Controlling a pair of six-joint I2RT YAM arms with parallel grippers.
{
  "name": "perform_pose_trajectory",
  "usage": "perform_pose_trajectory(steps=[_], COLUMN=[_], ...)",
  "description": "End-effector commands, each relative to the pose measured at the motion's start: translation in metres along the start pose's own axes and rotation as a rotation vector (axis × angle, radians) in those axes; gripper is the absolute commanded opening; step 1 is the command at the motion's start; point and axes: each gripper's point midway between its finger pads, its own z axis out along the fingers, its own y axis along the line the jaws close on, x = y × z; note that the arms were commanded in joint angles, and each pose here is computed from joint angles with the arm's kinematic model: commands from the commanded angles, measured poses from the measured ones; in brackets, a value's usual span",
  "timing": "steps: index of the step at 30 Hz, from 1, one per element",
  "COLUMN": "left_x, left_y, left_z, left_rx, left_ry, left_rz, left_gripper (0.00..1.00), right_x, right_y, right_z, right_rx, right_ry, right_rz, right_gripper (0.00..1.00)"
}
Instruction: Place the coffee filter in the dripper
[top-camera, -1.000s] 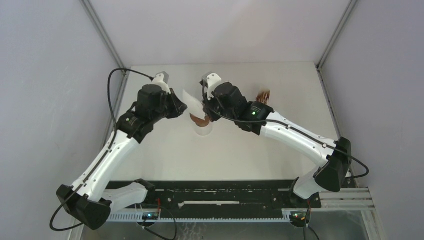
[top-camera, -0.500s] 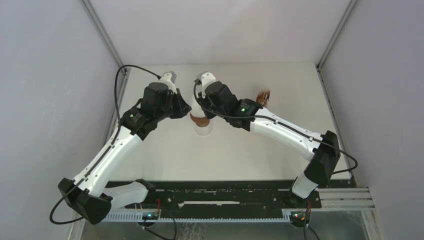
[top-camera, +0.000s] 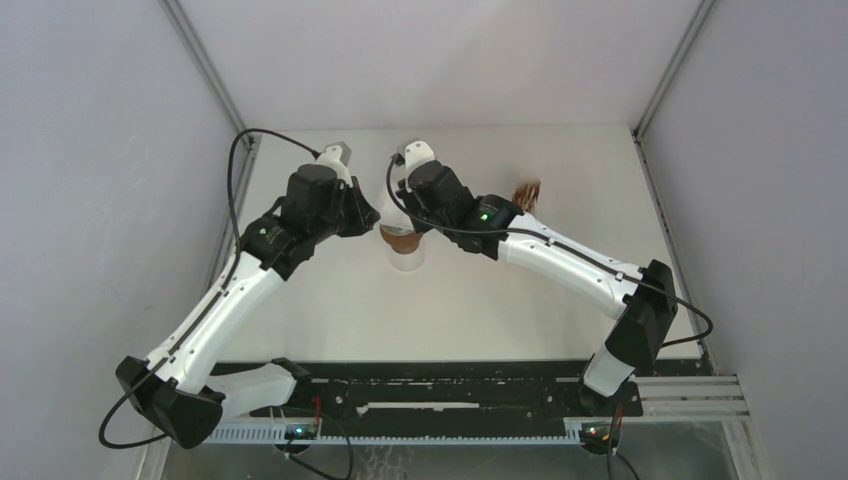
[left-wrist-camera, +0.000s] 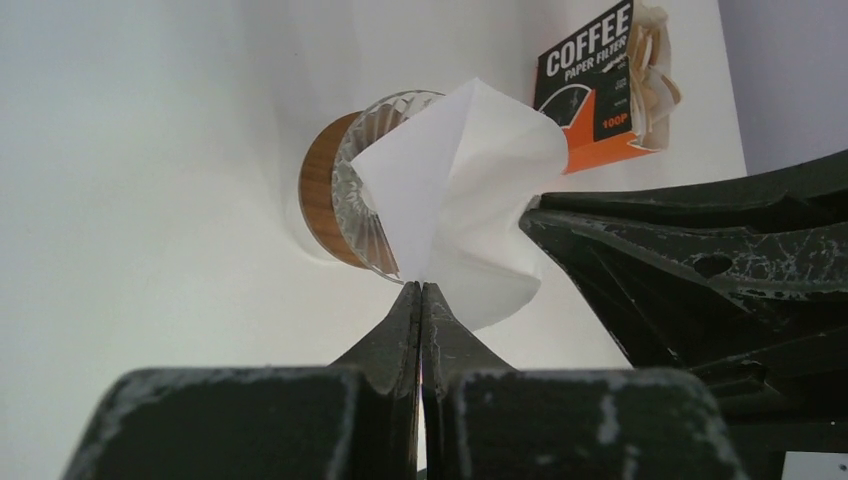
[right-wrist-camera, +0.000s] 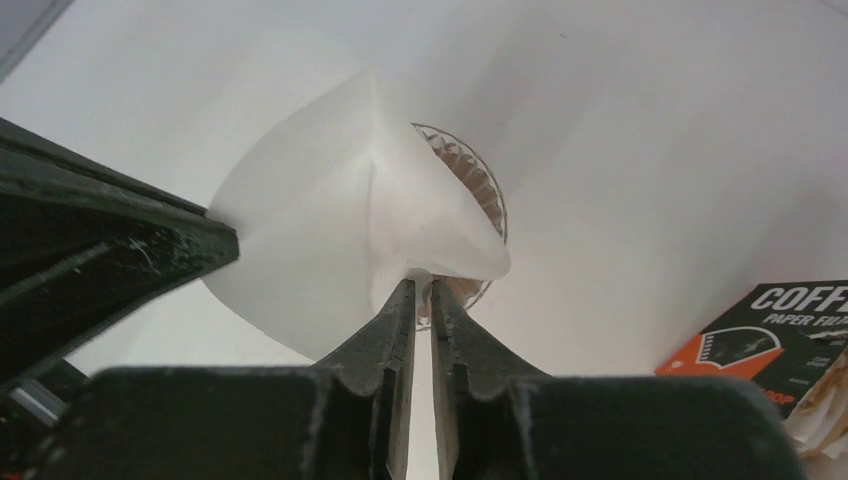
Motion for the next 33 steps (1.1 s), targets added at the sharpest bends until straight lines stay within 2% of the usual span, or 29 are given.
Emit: perform_pose_trajectory(steps=[1, 6, 20, 33], left_x=[-0.029, -0.029, -0.016, -0.008], left_y=[-0.005, -0.004, -0.036, -0.020], left_z=[-0.012, -0.007, -0.005, 0.006], left_rx=[-0.017, -0.036, 0.120, 0.050], left_ry=[-0.084, -0.061, 0.043, 0.084], left_rz=[0.028, 0.044, 0.021, 0.026], left_gripper=[0.00, 0.00, 0.00, 0.00], right_x=[-0.017, -0.014, -0.020, -0.010], right_y=[-0.009, -0.010, -0.001, -0.006], right_z=[-0.017, -0.028, -0.048, -0.025], right_rx=[0.018, 0.005, -0.052, -0.025], right_ry=[-0.042, -0.035, -0.051, -0.012], right_rz=[0.011, 0.016, 0.016, 0.022], right_gripper=[0.14, 0.00, 0.00, 0.00])
